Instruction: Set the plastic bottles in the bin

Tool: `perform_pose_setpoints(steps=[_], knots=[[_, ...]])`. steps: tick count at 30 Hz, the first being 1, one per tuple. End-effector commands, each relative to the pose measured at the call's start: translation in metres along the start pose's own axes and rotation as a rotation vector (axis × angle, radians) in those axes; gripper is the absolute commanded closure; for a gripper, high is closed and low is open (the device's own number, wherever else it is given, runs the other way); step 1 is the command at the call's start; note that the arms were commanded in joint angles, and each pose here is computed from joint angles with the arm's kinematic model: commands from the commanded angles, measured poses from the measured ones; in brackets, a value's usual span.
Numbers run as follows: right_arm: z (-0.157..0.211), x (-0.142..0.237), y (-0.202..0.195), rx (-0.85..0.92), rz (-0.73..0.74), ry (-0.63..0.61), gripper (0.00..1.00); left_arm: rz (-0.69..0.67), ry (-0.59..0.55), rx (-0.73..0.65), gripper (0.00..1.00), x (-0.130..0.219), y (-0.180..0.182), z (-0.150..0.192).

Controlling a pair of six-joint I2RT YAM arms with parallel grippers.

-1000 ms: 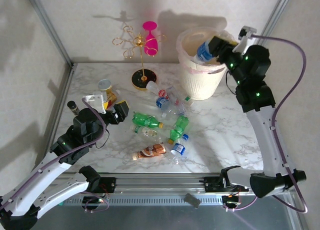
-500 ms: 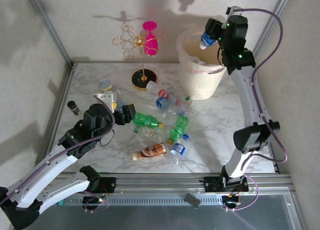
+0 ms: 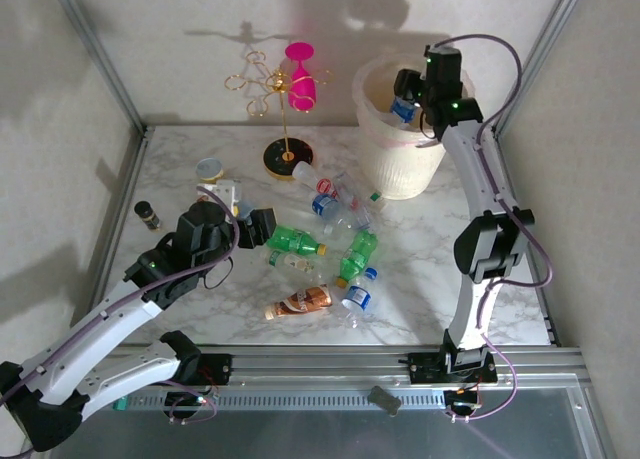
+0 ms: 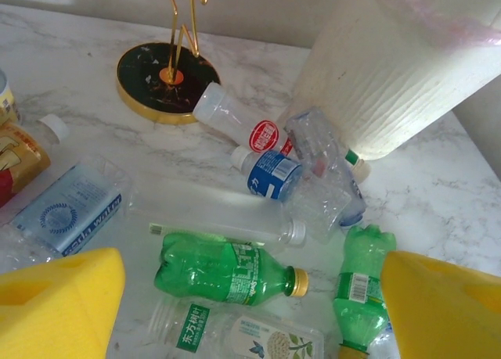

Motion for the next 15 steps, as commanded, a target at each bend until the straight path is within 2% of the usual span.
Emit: perform_pose_setpoints(steps=[1,4,7,11,15], knots=[[0.031,-0.025,0.0,0.013,-0.012,0.082,0.46,-0.023,-0.012,-0.028,0.16,0.005,-0.001,-0.008],[0.046,-0.039,0.002,0.021,-0.026,0.122,0.45,-0.035,-0.01,-0.034,0.16,0.006,0.0,-0.009],[0.05,-0.044,0.003,0.029,-0.032,0.137,0.39,-0.033,-0.006,-0.031,0.16,0.006,0.0,-0.008],[0.048,-0.044,0.001,0.039,-0.026,0.144,0.23,-0.022,0.01,-0.033,0.15,0.006,-0.002,-0.007],[0.023,-0.023,0.001,0.037,-0.023,0.086,0.12,-0.025,0.012,-0.036,0.15,0.009,-0.003,-0.009]])
Point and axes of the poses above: each hand's point on the last joint's axis, 136 mm out from that joint toward the fingers, its own x axis back along the fingers, its own y axis along the line the jaws close on, z = x × y, the point moved 3 cm from there along x, back along the fingers, and after that the axes turned 11 degrees about x, right-handed, at the moved point
